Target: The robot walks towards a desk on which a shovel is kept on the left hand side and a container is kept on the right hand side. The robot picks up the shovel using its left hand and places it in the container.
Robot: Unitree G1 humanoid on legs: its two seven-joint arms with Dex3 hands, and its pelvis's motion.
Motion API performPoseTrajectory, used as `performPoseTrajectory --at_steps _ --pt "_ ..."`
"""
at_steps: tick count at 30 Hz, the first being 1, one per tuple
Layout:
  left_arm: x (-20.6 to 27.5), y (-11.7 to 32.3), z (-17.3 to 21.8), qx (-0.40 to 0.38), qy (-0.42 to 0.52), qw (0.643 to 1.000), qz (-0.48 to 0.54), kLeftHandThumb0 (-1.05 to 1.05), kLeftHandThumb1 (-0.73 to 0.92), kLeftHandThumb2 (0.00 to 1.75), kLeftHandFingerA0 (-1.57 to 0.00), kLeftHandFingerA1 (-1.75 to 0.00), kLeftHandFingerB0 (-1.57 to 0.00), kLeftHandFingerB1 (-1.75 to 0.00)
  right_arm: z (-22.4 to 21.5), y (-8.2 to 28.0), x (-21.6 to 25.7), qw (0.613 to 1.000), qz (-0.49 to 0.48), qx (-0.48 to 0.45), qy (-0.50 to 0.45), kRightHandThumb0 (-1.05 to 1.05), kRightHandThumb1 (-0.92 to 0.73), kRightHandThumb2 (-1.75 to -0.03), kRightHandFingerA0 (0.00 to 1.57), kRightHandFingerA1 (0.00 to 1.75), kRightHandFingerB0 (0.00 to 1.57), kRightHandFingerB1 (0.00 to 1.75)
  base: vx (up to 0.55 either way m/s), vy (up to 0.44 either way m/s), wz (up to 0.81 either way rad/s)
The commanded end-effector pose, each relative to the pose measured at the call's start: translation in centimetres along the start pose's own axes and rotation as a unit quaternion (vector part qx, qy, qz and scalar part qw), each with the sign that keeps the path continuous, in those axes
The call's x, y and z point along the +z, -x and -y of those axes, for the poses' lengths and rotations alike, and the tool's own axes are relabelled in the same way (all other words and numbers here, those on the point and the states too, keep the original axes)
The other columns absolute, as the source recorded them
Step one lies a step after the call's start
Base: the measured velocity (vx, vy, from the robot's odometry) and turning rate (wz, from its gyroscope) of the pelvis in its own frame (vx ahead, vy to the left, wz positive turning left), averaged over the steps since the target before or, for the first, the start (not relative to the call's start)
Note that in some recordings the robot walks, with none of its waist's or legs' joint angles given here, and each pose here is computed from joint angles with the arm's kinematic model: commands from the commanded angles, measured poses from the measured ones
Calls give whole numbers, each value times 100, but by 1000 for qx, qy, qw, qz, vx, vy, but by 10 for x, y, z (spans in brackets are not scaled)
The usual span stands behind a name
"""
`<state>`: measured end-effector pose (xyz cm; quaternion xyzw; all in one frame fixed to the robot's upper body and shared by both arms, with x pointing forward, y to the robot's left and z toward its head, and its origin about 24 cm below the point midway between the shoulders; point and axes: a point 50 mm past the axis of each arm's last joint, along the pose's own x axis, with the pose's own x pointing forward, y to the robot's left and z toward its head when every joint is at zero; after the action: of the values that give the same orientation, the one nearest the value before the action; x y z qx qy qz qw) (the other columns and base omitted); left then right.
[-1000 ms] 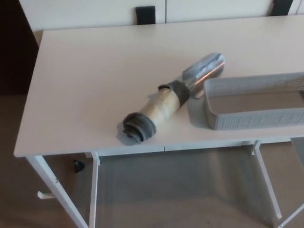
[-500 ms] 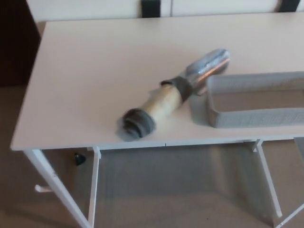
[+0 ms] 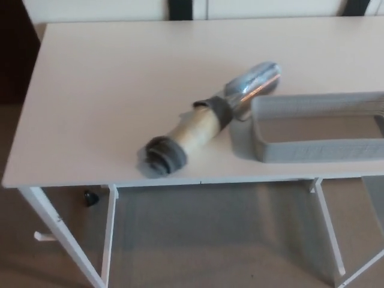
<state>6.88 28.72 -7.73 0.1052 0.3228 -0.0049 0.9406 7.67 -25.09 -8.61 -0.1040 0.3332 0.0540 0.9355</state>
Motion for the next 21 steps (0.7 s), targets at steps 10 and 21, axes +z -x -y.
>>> performPoseTrajectory --at_steps 10,21 --pt "4 1 -9 14 0 1000 11 -42 65 59 -57 -42 -42 -36 -1 -2 3 1000 6 4 7 -35 -60 -57 62 48 49 42 39 85 5" --pt "6 2 -10 14 1 1000 16 -43 65 59 -58 -43 -43 -36 -2 -2 4 1000 12 8 19 -36 -61 -57 60 47 49 42 -4 -52 2"
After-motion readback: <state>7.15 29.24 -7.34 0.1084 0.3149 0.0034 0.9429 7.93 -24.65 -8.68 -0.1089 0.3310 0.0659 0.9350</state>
